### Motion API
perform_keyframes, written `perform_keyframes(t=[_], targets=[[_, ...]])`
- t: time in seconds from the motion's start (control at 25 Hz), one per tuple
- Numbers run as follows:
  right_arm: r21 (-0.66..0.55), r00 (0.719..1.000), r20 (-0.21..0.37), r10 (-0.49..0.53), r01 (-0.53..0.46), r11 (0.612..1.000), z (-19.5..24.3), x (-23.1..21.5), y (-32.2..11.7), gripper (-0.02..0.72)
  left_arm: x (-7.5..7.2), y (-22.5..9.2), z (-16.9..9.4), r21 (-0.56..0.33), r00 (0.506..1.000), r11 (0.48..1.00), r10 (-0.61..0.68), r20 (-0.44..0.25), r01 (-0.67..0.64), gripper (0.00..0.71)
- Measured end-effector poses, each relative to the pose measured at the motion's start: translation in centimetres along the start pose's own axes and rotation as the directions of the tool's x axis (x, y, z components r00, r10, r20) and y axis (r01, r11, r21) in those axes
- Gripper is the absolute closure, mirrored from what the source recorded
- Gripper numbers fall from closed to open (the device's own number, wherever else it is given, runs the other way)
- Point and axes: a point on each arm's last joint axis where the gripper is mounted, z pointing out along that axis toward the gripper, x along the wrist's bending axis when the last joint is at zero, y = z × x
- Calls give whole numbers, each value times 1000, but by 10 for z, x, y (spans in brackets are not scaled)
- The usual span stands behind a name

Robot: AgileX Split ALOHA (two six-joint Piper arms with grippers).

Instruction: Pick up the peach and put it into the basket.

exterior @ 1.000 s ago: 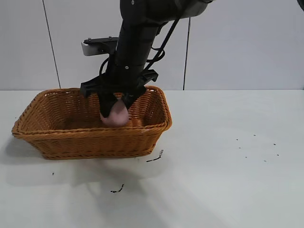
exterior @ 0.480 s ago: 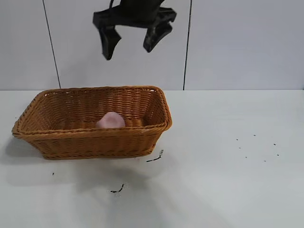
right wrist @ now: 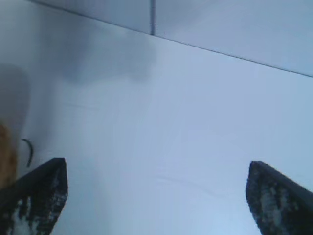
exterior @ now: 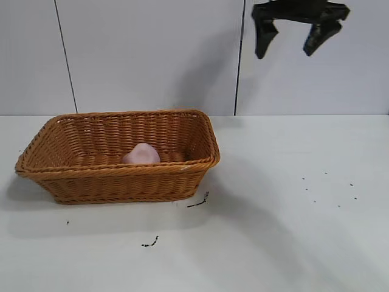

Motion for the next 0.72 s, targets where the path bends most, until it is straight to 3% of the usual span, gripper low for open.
perform_keyframes(t=[0.16,0.36,0.72], targets=[[10,998,19,60,-60,998,-5,-31,-3,15,0,0,0,0,1000,1000,0,0,0,16],[12,997,19,74,-74,997,-27,-35,-9,15,0,0,0,0,1000,1000,0,0,0,16],[-27,996,18,91,-91,995,-127,-26,-46,8,0,0,0,0,1000,1000,0,0,0,16]])
